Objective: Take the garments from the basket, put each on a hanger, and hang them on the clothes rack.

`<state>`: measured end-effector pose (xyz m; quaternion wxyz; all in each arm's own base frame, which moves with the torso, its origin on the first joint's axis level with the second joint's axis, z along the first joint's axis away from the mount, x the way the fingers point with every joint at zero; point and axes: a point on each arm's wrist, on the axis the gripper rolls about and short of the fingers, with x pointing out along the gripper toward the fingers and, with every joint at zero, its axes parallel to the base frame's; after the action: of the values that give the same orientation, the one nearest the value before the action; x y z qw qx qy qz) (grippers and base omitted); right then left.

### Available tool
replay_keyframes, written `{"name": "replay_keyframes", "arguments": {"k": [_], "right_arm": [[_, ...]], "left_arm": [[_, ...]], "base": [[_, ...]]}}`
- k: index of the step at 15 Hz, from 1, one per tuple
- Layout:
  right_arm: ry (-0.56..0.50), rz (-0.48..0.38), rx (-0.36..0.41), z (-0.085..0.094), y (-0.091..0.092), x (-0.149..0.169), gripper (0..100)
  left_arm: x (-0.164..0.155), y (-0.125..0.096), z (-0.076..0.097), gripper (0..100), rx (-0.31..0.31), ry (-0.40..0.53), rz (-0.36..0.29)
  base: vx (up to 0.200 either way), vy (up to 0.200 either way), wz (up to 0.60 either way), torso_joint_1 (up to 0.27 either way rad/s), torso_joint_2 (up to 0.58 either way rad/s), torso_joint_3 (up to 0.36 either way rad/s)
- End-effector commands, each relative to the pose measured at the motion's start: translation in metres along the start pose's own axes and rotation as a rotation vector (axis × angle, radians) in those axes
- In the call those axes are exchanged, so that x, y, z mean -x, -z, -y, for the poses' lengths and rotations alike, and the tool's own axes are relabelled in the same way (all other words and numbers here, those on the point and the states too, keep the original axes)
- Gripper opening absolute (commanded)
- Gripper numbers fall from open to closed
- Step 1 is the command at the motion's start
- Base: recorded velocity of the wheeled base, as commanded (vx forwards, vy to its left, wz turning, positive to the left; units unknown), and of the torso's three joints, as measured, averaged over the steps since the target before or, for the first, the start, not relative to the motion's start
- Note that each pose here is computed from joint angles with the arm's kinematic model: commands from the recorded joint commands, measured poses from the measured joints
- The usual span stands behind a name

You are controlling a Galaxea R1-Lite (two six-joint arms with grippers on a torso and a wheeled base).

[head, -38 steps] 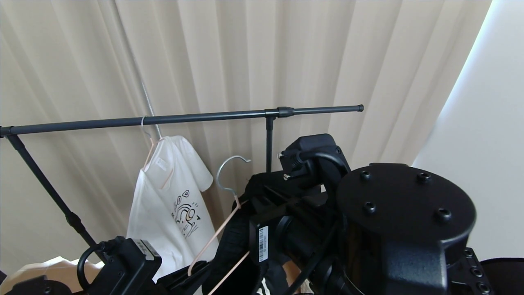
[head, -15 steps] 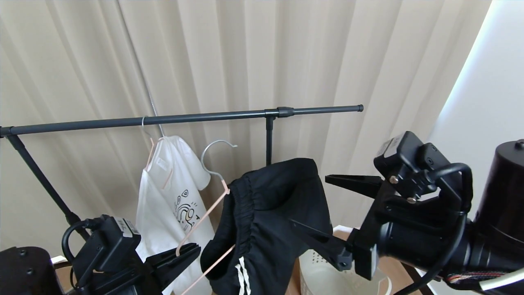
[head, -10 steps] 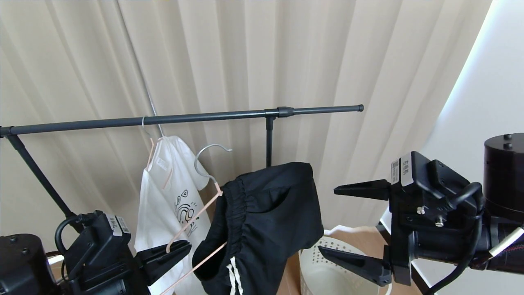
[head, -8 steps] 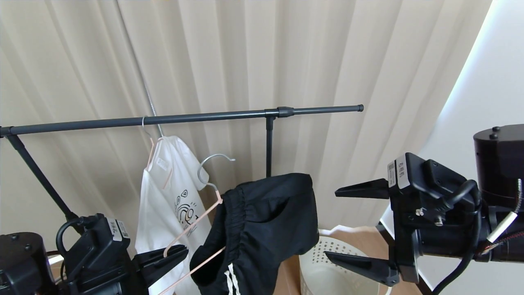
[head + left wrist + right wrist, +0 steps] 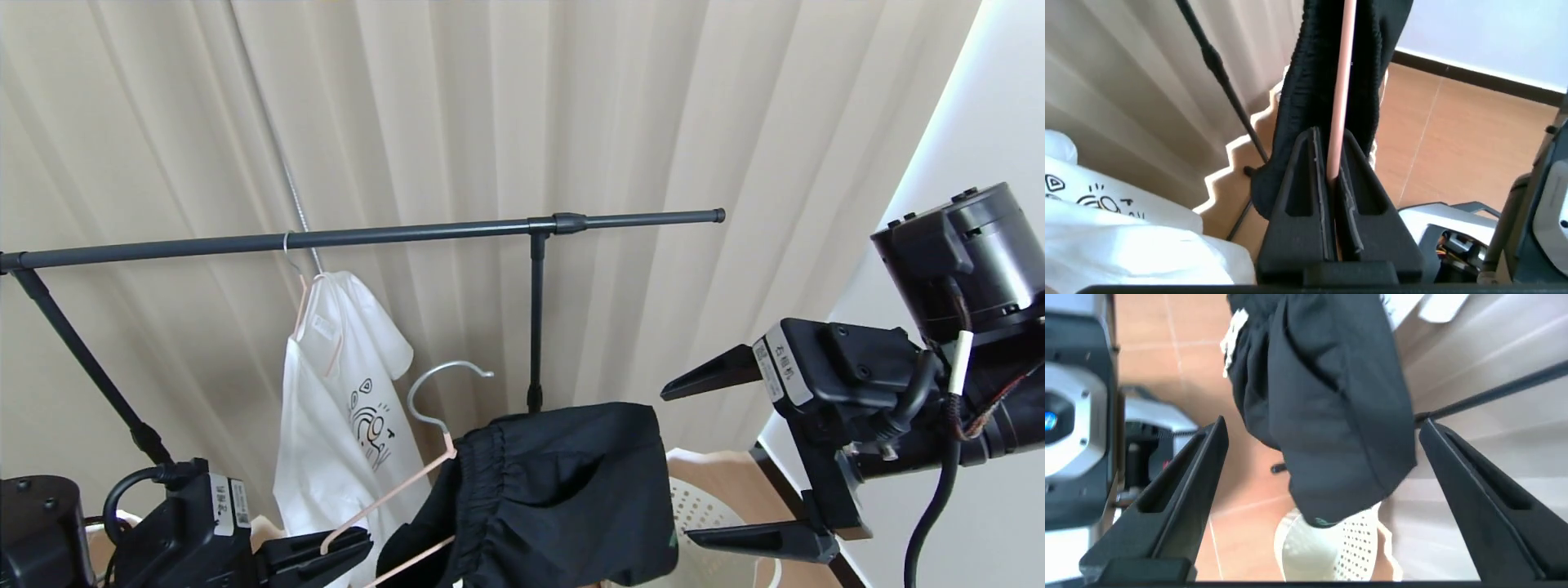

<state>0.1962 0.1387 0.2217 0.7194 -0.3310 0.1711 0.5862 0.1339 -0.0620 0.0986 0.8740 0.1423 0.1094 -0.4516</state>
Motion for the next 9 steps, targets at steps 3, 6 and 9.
{"name": "replay_keyframes", "arguments": {"k": [3,6,9], "right_arm": [[-0.089,-0.019,-0.008,0.019,0.001,-0.026,100],[-0.157,-0.055,-0.018,0.03,-0.003,-0.034,100],[-0.24,-0.117,-0.031,0.037,0.001,-0.048,100]], "left_arm": [[0.006,-0.005,0.01,0,-0.028,0.046,0.026],[0.007,-0.005,0.014,0,-0.036,0.071,0.021],[0.005,-0.006,0.017,0,-0.042,0.092,0.021]], "base": [[0.0,0.0,0.0,0.0,0.0,0.0],[0.0,0.0,0.0,0.0,0.0,0.0],[0.0,0.0,0.0,0.0,0.0,0.0]]}}
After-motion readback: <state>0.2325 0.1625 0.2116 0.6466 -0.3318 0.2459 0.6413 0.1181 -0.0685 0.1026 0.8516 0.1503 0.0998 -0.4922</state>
